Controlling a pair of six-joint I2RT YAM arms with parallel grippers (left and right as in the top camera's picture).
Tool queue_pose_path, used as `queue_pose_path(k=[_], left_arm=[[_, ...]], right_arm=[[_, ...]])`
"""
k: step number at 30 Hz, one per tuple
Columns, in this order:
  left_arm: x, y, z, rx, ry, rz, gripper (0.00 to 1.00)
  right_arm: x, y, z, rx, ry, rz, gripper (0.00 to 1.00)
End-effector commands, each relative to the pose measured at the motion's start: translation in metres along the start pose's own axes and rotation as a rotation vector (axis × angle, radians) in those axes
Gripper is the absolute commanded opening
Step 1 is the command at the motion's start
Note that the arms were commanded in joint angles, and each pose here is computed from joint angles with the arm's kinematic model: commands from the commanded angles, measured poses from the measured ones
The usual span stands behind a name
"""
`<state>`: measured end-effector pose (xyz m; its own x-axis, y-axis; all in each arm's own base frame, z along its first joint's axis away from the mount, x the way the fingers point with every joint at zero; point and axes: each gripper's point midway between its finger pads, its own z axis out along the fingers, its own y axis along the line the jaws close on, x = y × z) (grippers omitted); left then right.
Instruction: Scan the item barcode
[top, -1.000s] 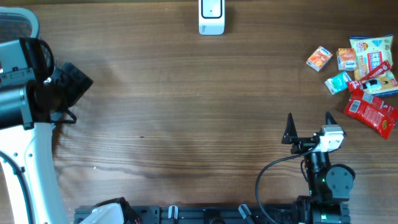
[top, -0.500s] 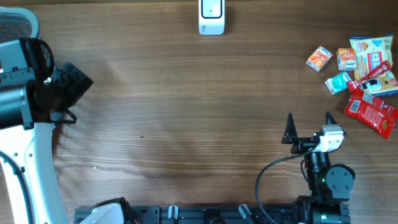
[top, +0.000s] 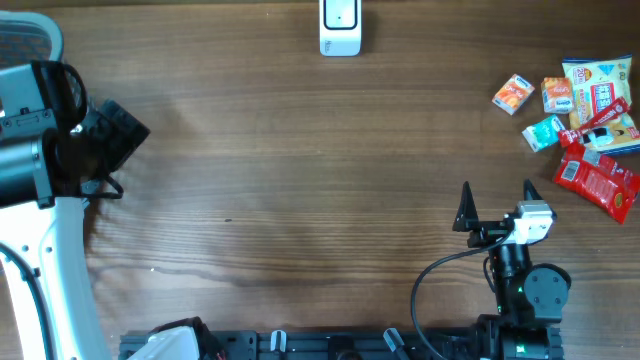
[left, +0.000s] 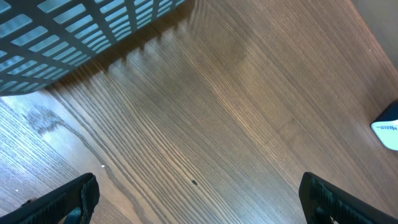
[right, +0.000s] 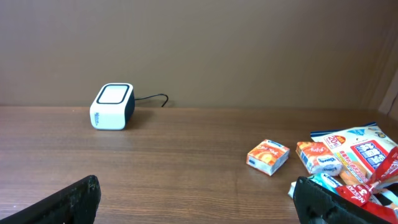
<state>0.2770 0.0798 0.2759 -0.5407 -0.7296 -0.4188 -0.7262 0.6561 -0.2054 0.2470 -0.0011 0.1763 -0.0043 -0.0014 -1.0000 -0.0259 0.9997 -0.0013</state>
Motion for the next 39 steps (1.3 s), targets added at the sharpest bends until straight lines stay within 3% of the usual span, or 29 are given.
queue_pose_path(k=[1,15,21,29,39], left_arm=[[-0.004,0.003,-0.003,-0.009,-0.02,-0.02,1.0],[0.005,0.009,-0.008,-0.02,-0.002,-0.011,1.0],[0.013,0.013,-0.017,0.028,-0.051,0.067,1.0],[0.04,-0.016,-0.016,0.31,-0.123,0.359,1.0],[0.079,-0.009,-0.004,0.476,-0.254,0.378,1.0]], right_arm=[[0.0,-0.002,0.0,0.012,-0.009,0.008,1.0],[0.0,-0.002,0.0,0.012,-0.009,0.008,1.0],[0.0,-0.002,0.0,0.012,-0.009,0.007,1.0],[0.0,-0.002,0.0,0.012,-0.009,0.008,1.0],[0.0,-0.002,0.0,0.012,-0.009,0.007,1.0]])
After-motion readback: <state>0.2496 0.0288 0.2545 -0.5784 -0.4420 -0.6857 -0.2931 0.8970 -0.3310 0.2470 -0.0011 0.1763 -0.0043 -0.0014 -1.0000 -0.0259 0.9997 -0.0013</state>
